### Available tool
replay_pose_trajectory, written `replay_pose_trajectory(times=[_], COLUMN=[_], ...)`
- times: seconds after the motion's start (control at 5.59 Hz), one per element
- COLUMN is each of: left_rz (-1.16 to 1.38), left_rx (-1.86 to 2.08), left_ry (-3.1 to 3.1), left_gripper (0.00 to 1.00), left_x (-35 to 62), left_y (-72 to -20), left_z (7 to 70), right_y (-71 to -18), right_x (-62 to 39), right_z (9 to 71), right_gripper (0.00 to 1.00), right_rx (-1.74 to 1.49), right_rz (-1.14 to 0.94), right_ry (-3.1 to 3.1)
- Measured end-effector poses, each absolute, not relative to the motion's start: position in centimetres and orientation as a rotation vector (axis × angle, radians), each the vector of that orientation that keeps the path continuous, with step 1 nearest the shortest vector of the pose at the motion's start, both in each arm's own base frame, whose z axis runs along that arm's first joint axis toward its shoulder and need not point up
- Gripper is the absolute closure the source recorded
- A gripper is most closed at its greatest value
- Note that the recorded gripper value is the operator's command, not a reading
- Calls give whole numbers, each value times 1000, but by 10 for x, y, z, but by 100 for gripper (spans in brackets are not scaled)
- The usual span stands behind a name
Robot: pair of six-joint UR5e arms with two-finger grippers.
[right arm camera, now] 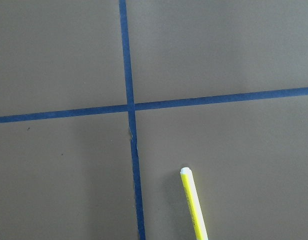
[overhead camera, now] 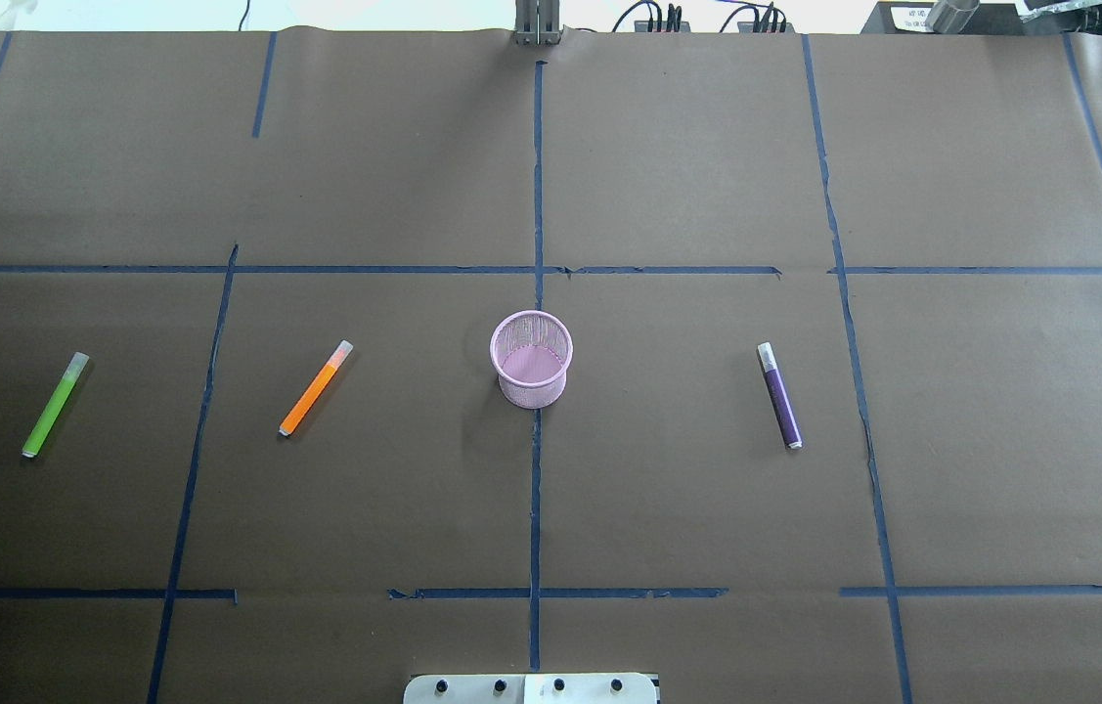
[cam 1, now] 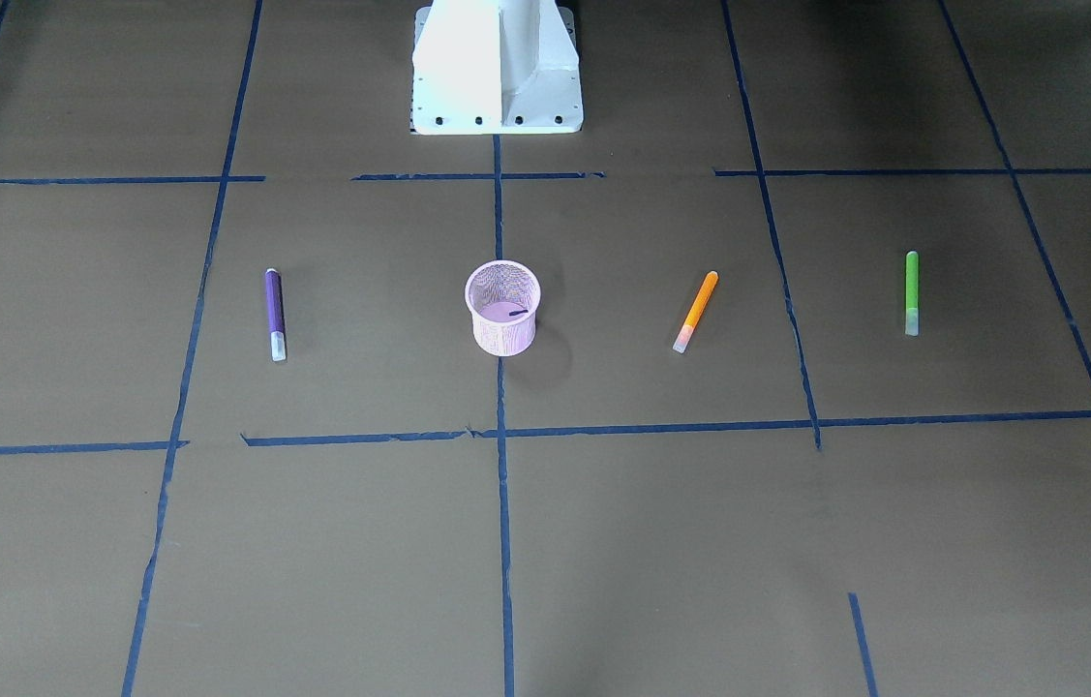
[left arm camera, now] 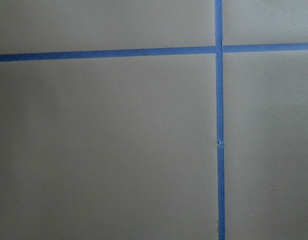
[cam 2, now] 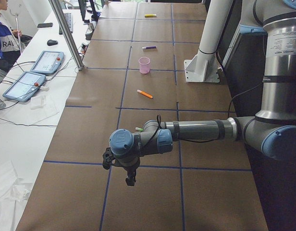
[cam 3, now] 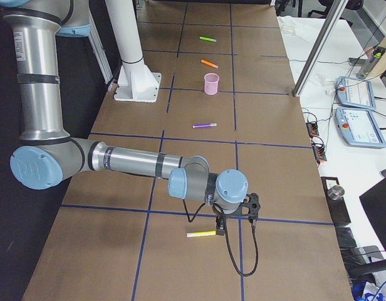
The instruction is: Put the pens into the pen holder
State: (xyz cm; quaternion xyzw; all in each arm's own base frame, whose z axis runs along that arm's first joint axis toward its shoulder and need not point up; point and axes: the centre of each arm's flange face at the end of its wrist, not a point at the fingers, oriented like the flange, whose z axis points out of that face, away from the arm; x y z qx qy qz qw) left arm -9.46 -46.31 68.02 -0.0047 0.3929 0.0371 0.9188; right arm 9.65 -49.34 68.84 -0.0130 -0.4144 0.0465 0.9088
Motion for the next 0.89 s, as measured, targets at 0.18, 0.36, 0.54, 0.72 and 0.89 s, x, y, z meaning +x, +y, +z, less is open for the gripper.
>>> replay_pose_trajectory(times=[0.18, 0.36, 0.54, 0.72, 0.89], left_rz=[111, 189, 277, 319, 293], left_rx=[33, 83, 125, 161, 174], left_ry=[801, 794, 791, 798, 819], left_gripper=[0, 0, 0, 0, 0], left_x=[-88, -63, -22, 20, 53], left_y=[-472, -481, -487, -489, -490], left_z=[655, 617, 573, 537, 519], right_y=[-497, -501, -504, -505, -506], right_x=[94, 89, 84, 80, 77], right_z=[685, 681, 679, 678, 677], right_gripper=[0, 0, 0, 0, 0], right_rx=[-24, -32, -47, -52, -52], right_rz=[93, 108, 129, 130, 124], right_ry=[-856, -857, -858, -859, -861])
